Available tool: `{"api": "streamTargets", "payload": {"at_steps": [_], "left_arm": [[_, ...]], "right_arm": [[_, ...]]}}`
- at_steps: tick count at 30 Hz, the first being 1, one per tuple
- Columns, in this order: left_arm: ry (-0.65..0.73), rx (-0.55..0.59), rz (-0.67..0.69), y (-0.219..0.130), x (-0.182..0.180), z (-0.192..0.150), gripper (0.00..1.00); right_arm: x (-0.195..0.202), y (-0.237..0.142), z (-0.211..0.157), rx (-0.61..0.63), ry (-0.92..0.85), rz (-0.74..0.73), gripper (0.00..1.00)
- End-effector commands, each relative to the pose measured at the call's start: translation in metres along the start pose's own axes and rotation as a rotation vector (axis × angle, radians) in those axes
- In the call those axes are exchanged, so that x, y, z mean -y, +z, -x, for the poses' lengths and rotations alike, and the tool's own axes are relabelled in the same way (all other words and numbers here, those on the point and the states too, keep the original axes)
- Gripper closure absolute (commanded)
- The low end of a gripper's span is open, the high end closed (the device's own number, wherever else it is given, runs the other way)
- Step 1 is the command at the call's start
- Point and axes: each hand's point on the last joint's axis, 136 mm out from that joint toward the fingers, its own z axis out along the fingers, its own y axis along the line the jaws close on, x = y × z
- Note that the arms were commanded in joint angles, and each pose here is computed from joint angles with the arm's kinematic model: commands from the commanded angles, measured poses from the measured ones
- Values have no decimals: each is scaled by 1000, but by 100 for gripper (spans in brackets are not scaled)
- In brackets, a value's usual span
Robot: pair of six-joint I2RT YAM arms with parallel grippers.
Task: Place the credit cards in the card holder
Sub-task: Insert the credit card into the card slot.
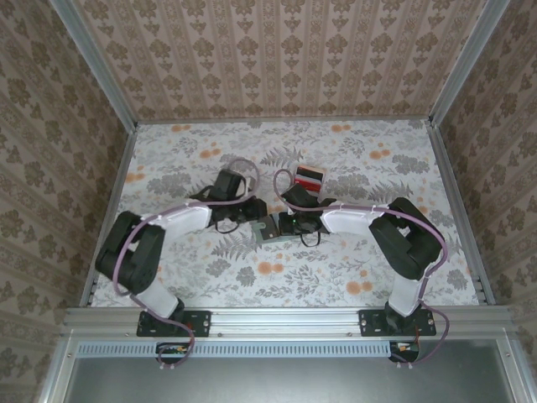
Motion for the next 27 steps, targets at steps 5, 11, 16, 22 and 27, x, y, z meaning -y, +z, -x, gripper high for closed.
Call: {"api": "streamTargets", "payload": {"at_steps": [5,11,16,22,27], "left_arm": [[-22,-113,-3,36,-9,-21,78],[-77,-120,55,28,-40,-43,79],[-111,-131,66,26,-48,-59,79],[-106,-118,48,19,-31,-54,69],[-39,-54,49,-3,-5,-18,62]], "right_arm": [[12,-8,0,3,14,-22,94],[50,-15,6,24,44,-94,95],[49,-23,16,45,47,-66,95],[33,-49,22,64,39,-13,94],[28,-69,9,41,33,22,94]]}}
